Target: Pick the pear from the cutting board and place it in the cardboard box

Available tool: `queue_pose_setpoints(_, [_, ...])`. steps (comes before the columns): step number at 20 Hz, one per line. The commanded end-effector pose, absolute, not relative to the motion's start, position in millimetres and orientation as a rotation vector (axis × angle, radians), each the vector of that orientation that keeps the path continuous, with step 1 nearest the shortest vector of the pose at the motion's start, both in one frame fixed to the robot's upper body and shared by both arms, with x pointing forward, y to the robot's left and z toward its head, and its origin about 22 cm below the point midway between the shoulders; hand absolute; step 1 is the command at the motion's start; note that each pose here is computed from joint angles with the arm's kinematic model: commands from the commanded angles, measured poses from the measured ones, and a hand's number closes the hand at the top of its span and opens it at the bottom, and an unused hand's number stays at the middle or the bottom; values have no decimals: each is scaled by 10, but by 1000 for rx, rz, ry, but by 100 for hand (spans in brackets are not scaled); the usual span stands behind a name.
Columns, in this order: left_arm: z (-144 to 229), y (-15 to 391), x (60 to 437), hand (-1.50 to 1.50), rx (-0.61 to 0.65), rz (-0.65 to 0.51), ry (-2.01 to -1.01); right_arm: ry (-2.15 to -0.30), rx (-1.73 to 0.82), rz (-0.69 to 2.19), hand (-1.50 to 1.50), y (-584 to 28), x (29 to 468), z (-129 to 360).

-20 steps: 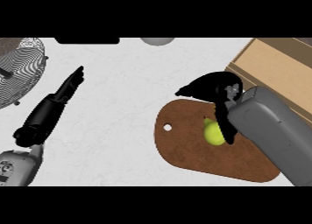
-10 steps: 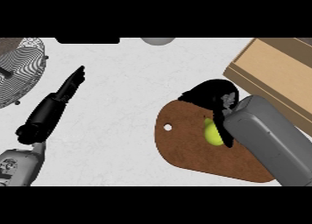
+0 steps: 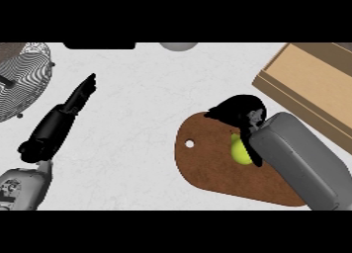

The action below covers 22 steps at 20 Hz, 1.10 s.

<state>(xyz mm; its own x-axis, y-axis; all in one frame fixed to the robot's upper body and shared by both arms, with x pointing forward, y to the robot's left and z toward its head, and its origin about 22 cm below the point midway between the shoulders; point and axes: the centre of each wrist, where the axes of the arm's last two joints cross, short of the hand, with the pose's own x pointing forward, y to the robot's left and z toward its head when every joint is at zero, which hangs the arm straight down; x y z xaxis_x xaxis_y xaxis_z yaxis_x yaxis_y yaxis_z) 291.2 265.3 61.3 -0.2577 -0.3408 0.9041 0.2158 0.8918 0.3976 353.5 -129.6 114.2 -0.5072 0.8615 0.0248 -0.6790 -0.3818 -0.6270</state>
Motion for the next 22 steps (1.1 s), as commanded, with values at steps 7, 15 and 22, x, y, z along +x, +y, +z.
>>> queue_pose_setpoints(7, [544,2752,2887,0,106,-526,-1758,-684,-355,2017,-150,-1400,3412,718])
queue_pose_setpoints(15, [525,2606,2940,0,106,-522,-1755,-670,-409,2006,-150,-1668,3478,494])
queue_pose_setpoints(22, [743,2728,2866,0,98,-534,-1753,-711,-300,2088,150,-1546,3439,521])
